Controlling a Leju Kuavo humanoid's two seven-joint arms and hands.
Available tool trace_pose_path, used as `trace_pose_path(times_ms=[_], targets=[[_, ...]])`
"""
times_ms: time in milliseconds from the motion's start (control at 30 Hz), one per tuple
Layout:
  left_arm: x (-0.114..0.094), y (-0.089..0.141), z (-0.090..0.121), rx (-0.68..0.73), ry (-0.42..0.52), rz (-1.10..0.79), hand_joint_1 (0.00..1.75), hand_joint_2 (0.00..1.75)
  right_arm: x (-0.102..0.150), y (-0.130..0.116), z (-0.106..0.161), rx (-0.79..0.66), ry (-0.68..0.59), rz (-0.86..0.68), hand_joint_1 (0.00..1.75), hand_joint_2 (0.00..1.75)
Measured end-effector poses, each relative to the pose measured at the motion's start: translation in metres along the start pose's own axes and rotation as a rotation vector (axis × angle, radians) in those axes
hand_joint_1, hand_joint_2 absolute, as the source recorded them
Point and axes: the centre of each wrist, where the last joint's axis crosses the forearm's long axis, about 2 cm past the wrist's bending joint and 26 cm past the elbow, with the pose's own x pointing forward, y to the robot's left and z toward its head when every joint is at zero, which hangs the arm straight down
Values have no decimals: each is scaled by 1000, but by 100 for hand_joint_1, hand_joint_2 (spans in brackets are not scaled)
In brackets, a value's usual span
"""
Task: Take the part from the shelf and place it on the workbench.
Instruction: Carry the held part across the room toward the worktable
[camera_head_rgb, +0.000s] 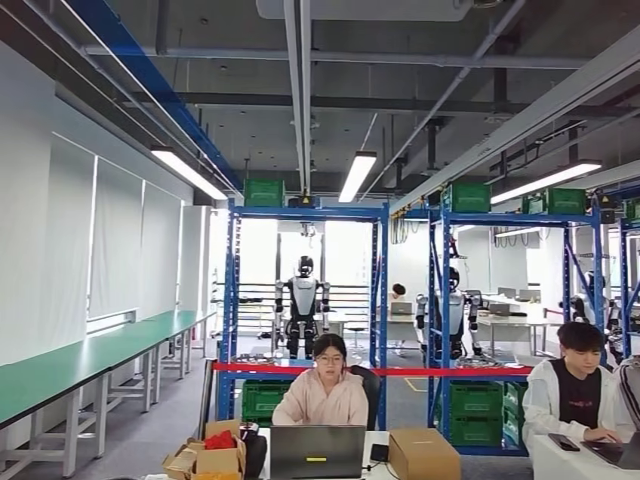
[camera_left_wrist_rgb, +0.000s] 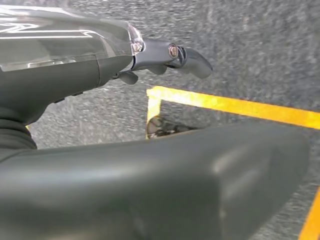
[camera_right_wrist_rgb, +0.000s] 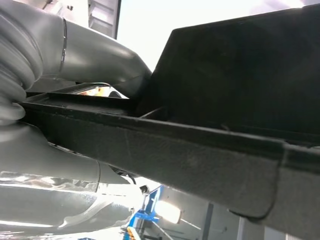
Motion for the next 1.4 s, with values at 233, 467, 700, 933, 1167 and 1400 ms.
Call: trace_pose_path(times_ms=[233, 467, 700, 933, 1167, 1400], targets=[[1, 0, 0, -1, -2, -2, 0, 175, 0, 0, -1, -1, -4, 0, 175, 175], [0, 0, 0, -1, -3, -2, 0, 175, 0, 0, 2, -2, 7, -5, 175, 175], [2, -2, -1, -6, -9, 0, 0, 175, 0, -1, 2, -4, 6, -4, 175, 175], [0, 0, 0, -4, -5, -2, 0, 175, 0, -1, 4, -7, 10, -4, 175, 175], [1, -1, 0, -5, -3, -3, 0, 175, 0, -2, 4, -17, 3, -15, 175, 175], [1, -1, 0, -3, -2, -6, 0, 175, 0, -4, 6, -29, 10, -31, 175, 175]])
